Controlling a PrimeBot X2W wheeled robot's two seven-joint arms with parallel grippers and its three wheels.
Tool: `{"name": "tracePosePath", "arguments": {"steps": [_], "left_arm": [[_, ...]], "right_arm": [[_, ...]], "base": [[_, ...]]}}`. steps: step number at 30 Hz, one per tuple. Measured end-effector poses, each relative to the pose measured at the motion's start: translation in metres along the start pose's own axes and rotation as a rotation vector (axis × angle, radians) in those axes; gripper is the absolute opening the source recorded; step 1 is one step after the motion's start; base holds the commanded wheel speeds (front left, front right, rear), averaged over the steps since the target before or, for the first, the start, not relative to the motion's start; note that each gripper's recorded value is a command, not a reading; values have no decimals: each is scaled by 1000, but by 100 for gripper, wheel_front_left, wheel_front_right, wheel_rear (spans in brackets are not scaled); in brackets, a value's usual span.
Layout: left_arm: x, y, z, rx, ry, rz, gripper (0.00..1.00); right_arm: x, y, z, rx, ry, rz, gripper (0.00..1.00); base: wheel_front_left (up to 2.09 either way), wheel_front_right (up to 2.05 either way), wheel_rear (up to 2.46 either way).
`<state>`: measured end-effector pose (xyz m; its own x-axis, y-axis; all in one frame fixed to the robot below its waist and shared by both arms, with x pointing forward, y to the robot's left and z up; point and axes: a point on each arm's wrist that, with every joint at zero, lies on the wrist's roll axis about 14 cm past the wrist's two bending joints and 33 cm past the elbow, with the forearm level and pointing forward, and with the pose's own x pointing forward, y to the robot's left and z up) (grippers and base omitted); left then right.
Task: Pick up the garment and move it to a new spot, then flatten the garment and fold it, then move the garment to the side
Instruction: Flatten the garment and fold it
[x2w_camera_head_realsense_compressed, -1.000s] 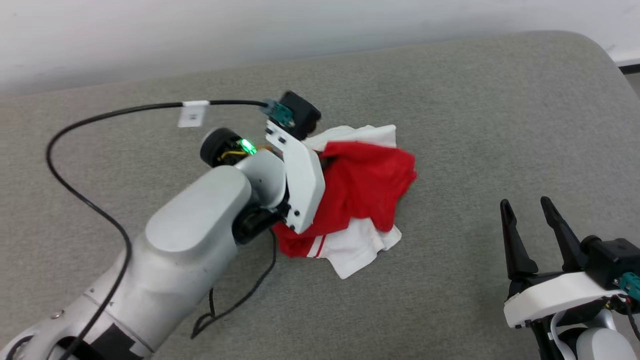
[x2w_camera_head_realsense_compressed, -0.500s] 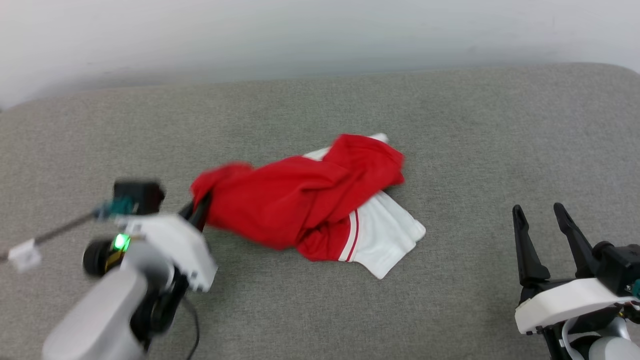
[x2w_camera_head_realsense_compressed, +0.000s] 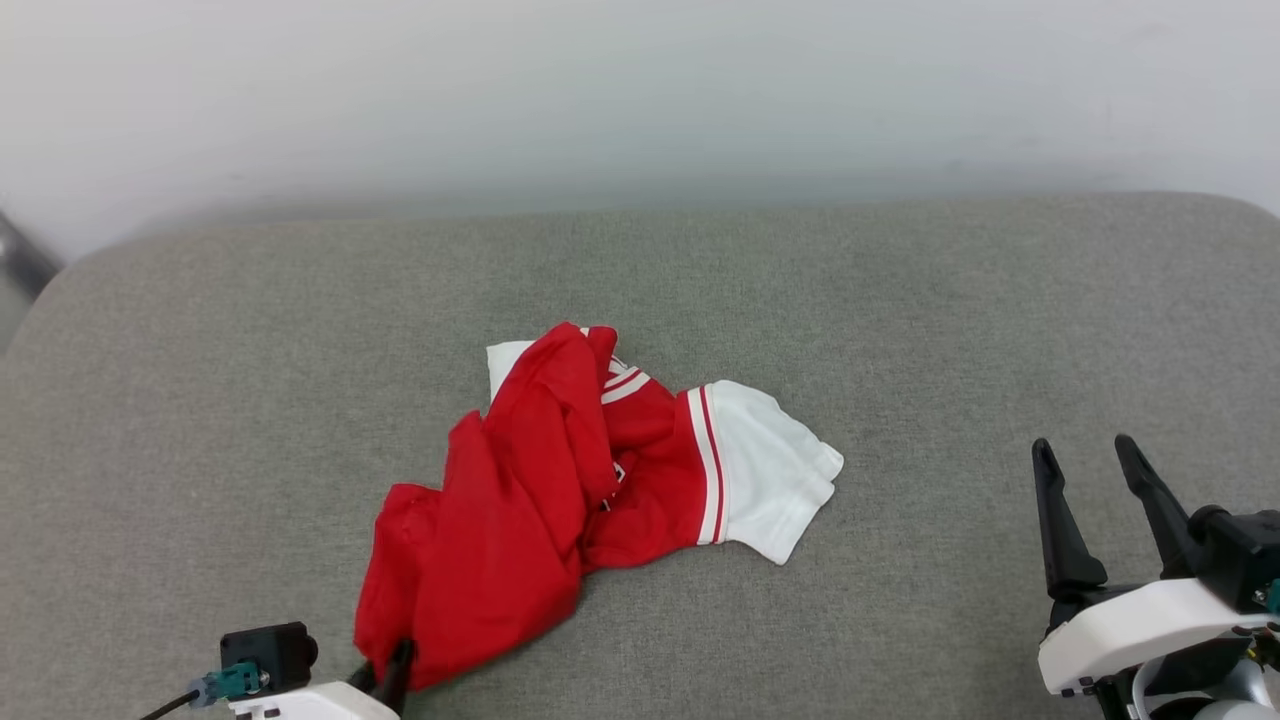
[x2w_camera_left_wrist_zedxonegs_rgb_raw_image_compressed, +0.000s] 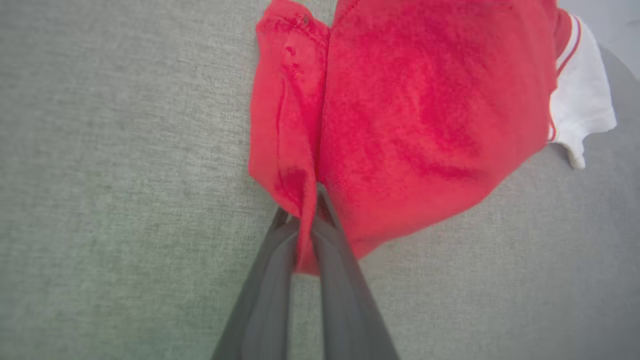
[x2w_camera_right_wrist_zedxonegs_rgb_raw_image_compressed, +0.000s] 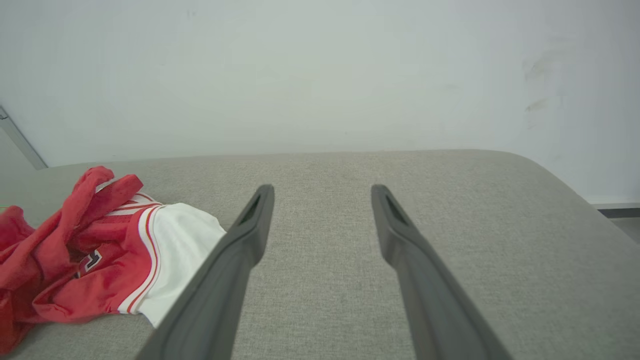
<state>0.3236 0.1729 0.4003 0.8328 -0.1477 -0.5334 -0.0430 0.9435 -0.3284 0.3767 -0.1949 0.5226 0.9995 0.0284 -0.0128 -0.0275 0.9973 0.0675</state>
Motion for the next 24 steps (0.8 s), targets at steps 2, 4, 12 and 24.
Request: {"name": "tracePosePath", "arguments": {"steps": [2,4,12,24], "left_arm": [[-2,-2,15,34,-72,2,100],[-5,-4,36,70,-164,8,100],[-26,-30,116,212,-509,-39,100],[-41,-63,145,305,-677,-97,100]], "right_arm": [[-4,1,2,-3,-4,3,100],[-8,1,5,-4,-8,3,100],[-19,2,15,-13,-28,4,100],[-20,-8,-3,21,60,-22,100]], "base": [[0,0,0],[0,0,0],[0,0,0],[0,0,0]]}}
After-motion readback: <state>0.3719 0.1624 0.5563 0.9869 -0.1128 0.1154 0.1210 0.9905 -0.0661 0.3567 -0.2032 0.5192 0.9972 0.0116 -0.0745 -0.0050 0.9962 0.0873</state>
